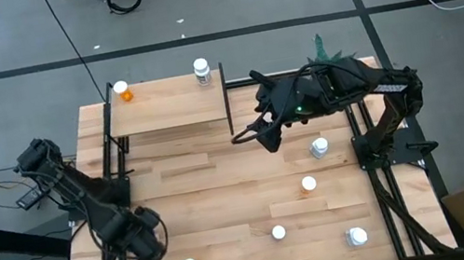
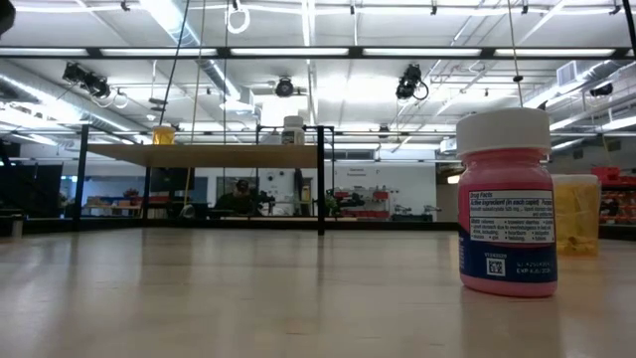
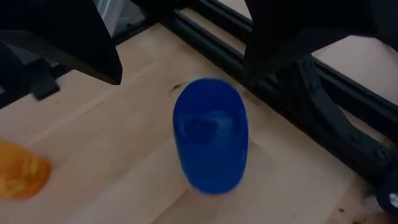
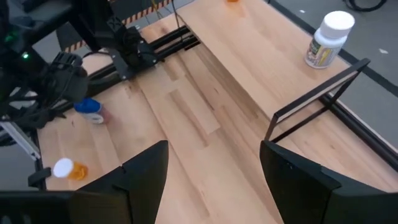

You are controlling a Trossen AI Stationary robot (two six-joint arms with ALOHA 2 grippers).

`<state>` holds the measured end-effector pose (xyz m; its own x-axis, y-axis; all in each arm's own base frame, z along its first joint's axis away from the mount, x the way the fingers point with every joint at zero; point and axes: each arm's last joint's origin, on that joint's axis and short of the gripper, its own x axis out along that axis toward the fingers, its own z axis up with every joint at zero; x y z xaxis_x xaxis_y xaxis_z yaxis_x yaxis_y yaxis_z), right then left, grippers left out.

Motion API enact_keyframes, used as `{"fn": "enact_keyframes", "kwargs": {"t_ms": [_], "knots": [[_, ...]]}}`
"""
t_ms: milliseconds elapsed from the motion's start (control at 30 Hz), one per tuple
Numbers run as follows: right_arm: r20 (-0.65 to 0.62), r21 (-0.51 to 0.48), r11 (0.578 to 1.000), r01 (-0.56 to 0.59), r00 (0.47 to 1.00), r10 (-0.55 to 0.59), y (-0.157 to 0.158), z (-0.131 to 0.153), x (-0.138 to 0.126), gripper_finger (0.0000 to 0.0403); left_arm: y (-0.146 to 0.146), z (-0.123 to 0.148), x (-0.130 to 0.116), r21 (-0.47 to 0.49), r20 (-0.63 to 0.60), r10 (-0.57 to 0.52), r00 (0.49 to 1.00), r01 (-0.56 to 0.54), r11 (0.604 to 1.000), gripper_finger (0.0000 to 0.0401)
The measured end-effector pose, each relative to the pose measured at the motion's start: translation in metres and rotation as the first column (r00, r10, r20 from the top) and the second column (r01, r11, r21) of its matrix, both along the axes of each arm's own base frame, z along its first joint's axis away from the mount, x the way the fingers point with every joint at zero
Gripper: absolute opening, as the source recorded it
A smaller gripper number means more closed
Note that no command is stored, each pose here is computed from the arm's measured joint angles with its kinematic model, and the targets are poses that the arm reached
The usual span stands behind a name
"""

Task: Pick and place medicine bottles onto shelf by color
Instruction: Put the blue pill bottle on the shelf

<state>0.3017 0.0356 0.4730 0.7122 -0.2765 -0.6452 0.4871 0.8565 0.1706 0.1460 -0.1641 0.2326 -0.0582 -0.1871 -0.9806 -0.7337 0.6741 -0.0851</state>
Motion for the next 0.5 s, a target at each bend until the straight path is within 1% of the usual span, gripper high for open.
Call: {"fn": "enact_keyframes", "kwargs": {"t_ms": [200, 300, 433, 500], "knots": [[0.014, -0.012, 1.0, 0.024, 1.0, -0.024, 0.007, 0.0, -0.001, 0.0261, 0.002, -0.001, -0.003, 0.094, 0.044, 0.002, 0.999, -0.006, 0.996, 0.0341], [0.023, -0.006, 0.999, 0.044, 0.999, -0.044, 0.008, 0.001, -0.002, 0.0261, 0.004, -0.001, -0.004, 0.132, 0.05, -0.015, 0.999, 0.009, 0.991, 0.0341], [0.027, 0.003, 0.999, 0.054, 0.998, -0.054, 0.008, 0.001, -0.002, 0.0261, 0.006, -0.008, -0.005, 0.132, 0.042, -0.024, 0.999, 0.018, 0.991, 0.0341], [0.026, 0.002, 0.999, 0.053, 0.998, -0.053, 0.008, 0.001, -0.002, 0.0261, 0.005, -0.018, -0.006, 0.091, 0.033, -0.022, 0.999, 0.019, 0.996, 0.0341]]}}
